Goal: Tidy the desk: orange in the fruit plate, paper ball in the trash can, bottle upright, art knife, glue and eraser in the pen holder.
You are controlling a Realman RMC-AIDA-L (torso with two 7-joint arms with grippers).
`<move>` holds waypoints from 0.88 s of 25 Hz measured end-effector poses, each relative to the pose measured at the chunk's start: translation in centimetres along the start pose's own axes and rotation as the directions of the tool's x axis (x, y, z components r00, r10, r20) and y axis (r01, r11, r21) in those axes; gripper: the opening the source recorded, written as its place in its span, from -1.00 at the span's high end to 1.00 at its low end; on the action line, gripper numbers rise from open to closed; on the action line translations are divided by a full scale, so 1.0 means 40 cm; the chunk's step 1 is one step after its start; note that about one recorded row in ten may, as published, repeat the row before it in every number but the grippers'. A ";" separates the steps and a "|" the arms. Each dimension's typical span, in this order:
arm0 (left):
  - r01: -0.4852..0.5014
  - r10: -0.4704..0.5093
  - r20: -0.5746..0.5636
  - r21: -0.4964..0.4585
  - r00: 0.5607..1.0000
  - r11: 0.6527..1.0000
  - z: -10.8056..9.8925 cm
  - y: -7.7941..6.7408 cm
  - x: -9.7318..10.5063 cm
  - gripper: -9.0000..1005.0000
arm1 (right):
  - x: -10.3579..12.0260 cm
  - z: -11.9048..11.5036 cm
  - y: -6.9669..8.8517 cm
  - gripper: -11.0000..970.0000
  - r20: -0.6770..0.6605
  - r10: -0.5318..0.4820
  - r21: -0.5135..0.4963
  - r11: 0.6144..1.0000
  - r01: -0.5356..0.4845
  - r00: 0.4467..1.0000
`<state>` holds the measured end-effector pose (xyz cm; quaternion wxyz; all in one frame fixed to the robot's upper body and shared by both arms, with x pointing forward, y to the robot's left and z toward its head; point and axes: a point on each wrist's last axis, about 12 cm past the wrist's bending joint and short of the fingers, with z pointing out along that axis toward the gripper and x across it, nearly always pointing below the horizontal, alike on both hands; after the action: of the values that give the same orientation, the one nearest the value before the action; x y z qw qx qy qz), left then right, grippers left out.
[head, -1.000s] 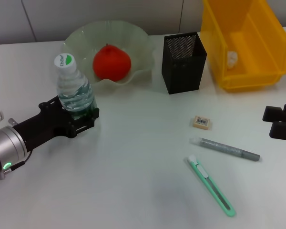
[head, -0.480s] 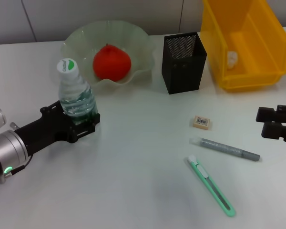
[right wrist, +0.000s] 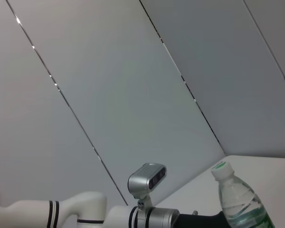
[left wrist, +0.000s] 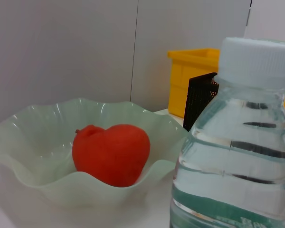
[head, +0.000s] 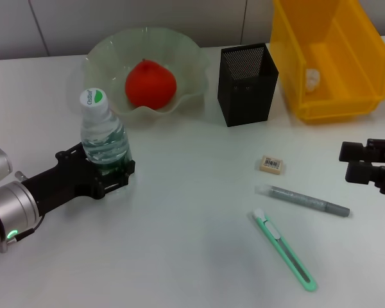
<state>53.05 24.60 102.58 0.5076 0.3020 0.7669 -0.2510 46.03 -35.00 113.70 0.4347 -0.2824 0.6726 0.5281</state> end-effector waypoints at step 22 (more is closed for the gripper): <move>0.004 -0.004 -0.006 0.001 1.000 1.000 0.000 0.000 0.006 -0.55 | -0.053 0.041 -0.060 0.07 -0.097 -0.030 0.052 0.998 0.036 0.995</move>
<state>52.98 24.64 102.37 0.5045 0.3015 0.7690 -0.2514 49.47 -34.29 114.35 0.4178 -0.3069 0.7019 0.4885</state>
